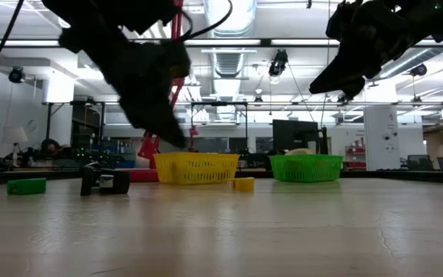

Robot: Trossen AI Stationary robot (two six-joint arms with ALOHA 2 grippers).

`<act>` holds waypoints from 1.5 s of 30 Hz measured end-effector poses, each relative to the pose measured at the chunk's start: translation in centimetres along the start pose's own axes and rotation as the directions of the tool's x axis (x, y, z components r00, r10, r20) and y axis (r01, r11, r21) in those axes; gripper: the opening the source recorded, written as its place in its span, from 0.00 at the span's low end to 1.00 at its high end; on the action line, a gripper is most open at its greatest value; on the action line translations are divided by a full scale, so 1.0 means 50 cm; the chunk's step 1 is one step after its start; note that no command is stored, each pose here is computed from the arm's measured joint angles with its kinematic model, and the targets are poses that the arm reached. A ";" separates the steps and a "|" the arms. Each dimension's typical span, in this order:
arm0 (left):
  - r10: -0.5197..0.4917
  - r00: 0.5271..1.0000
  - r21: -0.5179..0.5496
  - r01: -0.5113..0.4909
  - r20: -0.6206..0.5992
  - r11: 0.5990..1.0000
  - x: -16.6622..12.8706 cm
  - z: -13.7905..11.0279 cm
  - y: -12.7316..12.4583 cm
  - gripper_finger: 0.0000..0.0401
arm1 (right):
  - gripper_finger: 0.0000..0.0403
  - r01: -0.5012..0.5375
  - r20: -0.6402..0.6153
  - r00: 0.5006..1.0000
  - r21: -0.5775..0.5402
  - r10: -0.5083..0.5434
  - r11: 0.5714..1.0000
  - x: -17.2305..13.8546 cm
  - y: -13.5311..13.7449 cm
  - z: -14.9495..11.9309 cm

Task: Pick and place Stapler, Stapler remover, tape
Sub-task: Put the black stapler into the blue bin

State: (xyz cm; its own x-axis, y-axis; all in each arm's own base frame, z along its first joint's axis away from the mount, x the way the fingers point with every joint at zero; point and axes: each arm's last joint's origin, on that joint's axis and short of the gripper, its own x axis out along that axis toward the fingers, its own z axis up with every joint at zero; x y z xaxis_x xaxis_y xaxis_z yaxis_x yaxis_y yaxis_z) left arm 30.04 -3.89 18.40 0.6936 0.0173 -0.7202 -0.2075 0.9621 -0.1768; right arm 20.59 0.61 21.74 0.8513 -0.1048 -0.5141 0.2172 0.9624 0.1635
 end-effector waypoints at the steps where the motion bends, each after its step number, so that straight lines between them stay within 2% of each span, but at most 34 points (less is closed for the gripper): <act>1: 0.008 0.999 0.025 -0.007 -0.041 1.000 -0.004 -0.009 -0.002 0.33 | 0.13 0.000 0.000 1.000 0.000 0.000 1.000 0.000 0.000 0.000; 4: 0.019 0.984 0.108 0.000 -0.176 0.994 -0.019 -0.035 -0.009 0.31 | 0.13 -0.001 0.000 1.000 0.000 0.001 1.000 0.000 0.000 0.000; 8: 0.061 0.941 0.139 -0.015 -0.333 0.990 -0.051 -0.049 -0.009 0.29 | 0.13 -0.002 0.004 1.000 0.001 0.002 1.000 0.000 0.000 0.000; 10: 0.079 0.925 0.159 -0.021 -0.372 0.987 -0.067 -0.052 -0.011 0.29 | 0.13 -0.002 0.006 1.000 0.001 0.002 1.000 0.000 0.000 0.000; 14: 0.063 0.931 0.200 0.012 -0.360 0.980 -0.087 -0.044 -0.020 0.27 | 0.13 -0.008 0.024 1.000 0.008 0.007 1.000 0.000 0.001 0.004; 21: 0.085 0.901 0.280 0.041 -0.425 0.959 -0.093 -0.065 -0.028 0.26 | 0.14 -0.010 0.022 1.000 0.008 0.009 1.000 0.000 0.001 0.004; 27: 0.087 0.900 0.370 0.085 -0.426 0.925 -0.093 -0.070 -0.034 0.25 | 0.13 -0.009 0.022 1.000 0.008 0.009 1.000 0.000 0.001 0.004; 29: 0.087 0.910 0.373 0.077 -0.405 0.924 -0.091 -0.067 -0.035 0.25 | 0.13 -0.009 0.022 1.000 0.008 0.009 1.000 0.000 0.001 0.004; 32: 0.081 0.928 0.307 0.037 -0.364 0.951 -0.087 -0.060 -0.037 0.26 | 0.13 -0.009 0.022 1.000 0.011 0.009 1.000 0.001 0.001 0.003; 35: 0.092 0.934 0.310 0.021 -0.345 0.951 -0.085 -0.059 -0.039 0.28 | 0.13 -0.008 0.020 1.000 0.011 0.007 1.000 0.001 0.000 0.000; 37: 0.111 0.934 0.374 0.025 -0.340 0.927 -0.085 -0.063 -0.042 0.30 | 0.13 -0.007 0.018 1.000 0.010 0.007 1.000 0.002 0.000 -0.001; 45: 0.164 0.922 0.435 0.005 -0.350 0.900 -0.080 -0.085 -0.033 0.46 | 0.12 -0.010 0.036 0.999 0.013 0.009 1.000 0.003 -0.001 -0.004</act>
State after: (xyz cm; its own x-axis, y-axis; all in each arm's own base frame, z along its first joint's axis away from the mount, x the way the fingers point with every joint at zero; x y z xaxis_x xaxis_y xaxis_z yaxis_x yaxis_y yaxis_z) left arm 24.68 -6.70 18.74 0.3642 0.0785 -0.9280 0.1168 0.9847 0.1291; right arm 20.62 0.61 21.47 0.8698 -0.1046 -0.4822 0.2148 0.9600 0.1794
